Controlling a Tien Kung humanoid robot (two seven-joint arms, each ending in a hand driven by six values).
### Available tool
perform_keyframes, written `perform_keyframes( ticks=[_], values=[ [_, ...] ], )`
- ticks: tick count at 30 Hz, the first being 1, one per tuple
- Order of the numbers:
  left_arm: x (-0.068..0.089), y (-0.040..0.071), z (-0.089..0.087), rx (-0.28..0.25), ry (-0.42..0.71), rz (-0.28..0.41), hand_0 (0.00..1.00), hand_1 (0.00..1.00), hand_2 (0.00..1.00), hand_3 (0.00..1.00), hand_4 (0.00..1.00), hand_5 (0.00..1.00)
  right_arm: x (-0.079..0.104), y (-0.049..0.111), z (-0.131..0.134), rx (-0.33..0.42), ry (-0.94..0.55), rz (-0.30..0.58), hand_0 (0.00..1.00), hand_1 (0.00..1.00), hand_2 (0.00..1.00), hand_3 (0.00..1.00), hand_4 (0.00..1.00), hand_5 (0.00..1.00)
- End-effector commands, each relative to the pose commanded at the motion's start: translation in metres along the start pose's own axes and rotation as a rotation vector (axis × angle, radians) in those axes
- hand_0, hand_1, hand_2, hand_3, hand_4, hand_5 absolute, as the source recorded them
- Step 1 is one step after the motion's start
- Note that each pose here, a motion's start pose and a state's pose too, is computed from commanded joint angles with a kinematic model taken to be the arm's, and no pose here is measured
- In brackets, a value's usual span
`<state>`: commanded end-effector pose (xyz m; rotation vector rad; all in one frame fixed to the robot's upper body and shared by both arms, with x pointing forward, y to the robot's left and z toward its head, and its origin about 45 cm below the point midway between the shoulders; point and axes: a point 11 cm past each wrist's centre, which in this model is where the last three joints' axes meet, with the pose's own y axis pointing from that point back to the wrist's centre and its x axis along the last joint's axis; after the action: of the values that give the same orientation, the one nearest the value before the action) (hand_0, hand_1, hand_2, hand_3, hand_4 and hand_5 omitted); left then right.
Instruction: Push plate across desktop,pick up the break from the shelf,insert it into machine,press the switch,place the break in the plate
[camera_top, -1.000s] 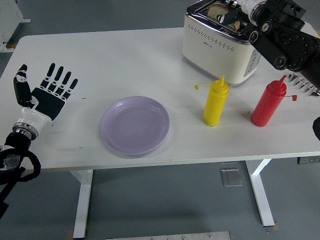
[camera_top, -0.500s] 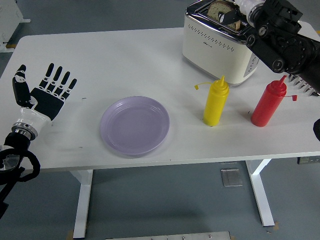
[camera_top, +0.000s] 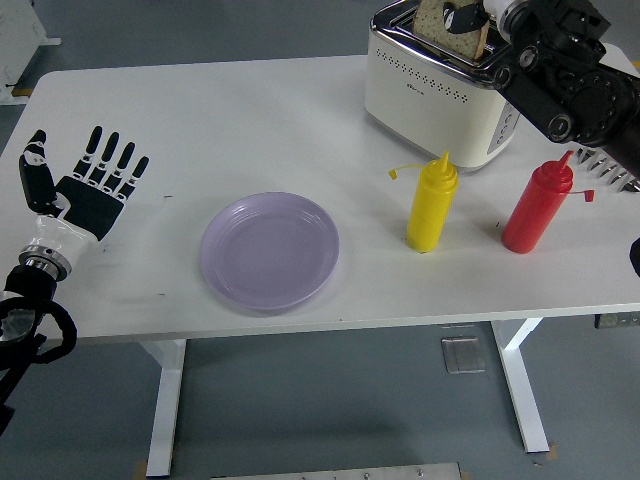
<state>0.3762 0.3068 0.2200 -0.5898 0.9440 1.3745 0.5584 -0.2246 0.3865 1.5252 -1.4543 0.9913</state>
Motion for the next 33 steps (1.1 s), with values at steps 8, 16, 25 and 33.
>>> perform_keyframes(
  ticks=[8, 16, 25, 33],
  values=[
    [0.000, 0.001, 0.000, 0.002, 0.007, -0.001, 0.780, 0.679, 0.622, 0.632, 0.754, 0.998, 0.030, 0.003, -0.011, 0.055, -0.029, 0.084, 0.344, 0.444, 0.380, 0.480, 0.346, 0.002],
    [-0.001, 0.001, 0.002, 0.003, 0.032, -0.003, 0.780, 0.679, 0.622, 0.632, 0.755, 0.998, 0.060, 0.013, -0.037, 0.150, -0.039, 0.153, 0.345, 0.434, 0.379, 0.469, 0.352, 0.002],
    [-0.001, 0.001, 0.004, -0.002, 0.041, -0.004, 0.780, 0.679, 0.622, 0.631, 0.755, 0.998, 0.077, 0.033, -0.074, 0.255, -0.026, 0.186, 0.355, 0.429, 0.375, 0.469, 0.328, 0.002],
    [-0.001, 0.001, 0.008, -0.016, 0.044, -0.005, 0.779, 0.679, 0.622, 0.632, 0.755, 0.998, 0.061, 0.056, -0.103, 0.345, -0.030, 0.092, 0.351, 0.425, 0.371, 0.470, 0.337, 0.002]
  ],
)
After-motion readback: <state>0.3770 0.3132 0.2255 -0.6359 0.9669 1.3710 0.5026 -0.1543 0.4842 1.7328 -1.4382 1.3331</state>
